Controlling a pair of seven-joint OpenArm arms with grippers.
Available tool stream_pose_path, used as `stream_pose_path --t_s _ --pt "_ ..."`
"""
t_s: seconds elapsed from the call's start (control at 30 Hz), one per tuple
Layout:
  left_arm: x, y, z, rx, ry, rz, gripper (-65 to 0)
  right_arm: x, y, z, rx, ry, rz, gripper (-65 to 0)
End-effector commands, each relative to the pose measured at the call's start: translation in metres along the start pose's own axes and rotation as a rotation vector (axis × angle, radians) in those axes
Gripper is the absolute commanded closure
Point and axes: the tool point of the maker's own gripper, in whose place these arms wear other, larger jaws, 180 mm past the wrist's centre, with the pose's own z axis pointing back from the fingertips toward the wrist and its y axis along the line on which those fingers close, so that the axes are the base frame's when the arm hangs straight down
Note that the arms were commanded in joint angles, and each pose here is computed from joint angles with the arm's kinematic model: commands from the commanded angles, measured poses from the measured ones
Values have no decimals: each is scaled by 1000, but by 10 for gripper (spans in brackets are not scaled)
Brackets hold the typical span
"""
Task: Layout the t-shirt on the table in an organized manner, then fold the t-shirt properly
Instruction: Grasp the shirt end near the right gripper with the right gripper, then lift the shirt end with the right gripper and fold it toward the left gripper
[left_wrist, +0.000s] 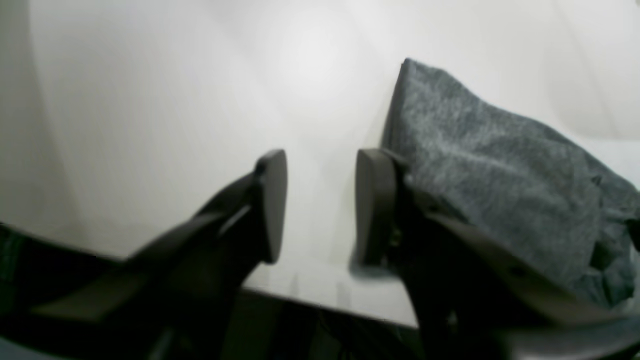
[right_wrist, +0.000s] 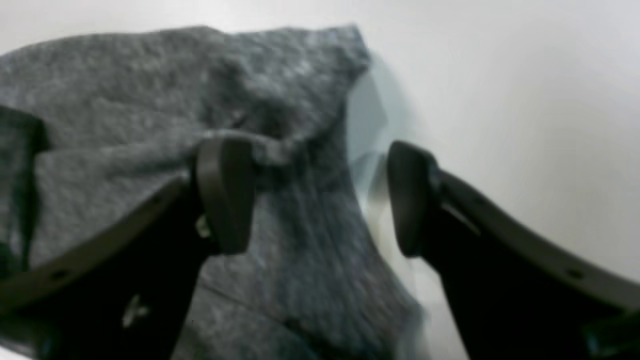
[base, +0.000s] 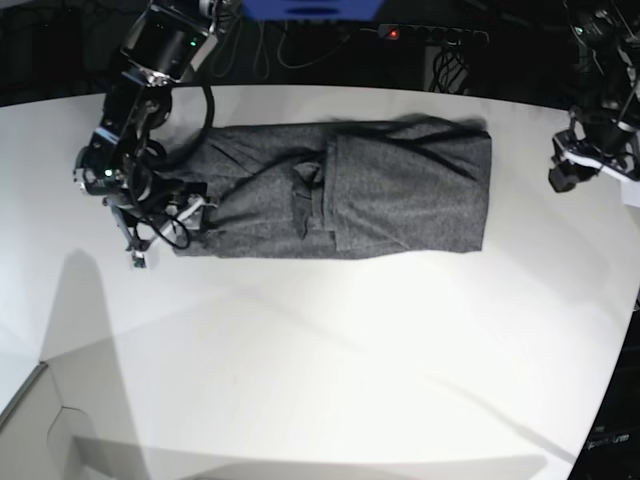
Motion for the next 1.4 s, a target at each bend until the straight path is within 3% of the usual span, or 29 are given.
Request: stream_pose_path --t_s 0.0,0.2,0.47,0.77,1.1,1.2,1.3,1.37 --pt "13 -3 3 -11 -39 -19 -224 0 2 0 5 8 0 -418" --pt "16 -1 4 -8 -47 -20 -224 -5 3 1 7 22 8 -403" --pt "17 1 5 0 -48 -22 -224 -9 24 3 124 -20 -25 -270" --pt "23 11 11 27 -72 -7 -224 -12 72 2 267 -26 14 -267" --pt "14 18 8 36 -47 14 -224 -10 84 0 294 -22 40 -251" --pt "5 25 4 43 -21 42 -224 -10 84 -1 295 -21 40 -168" --pt "-10 34 -6 46 23 89 -223 -6 84 1 293 -32 44 -1" --pt "-20 34 -11 40 48 112 -221 -4 85 2 293 -38 51 0"
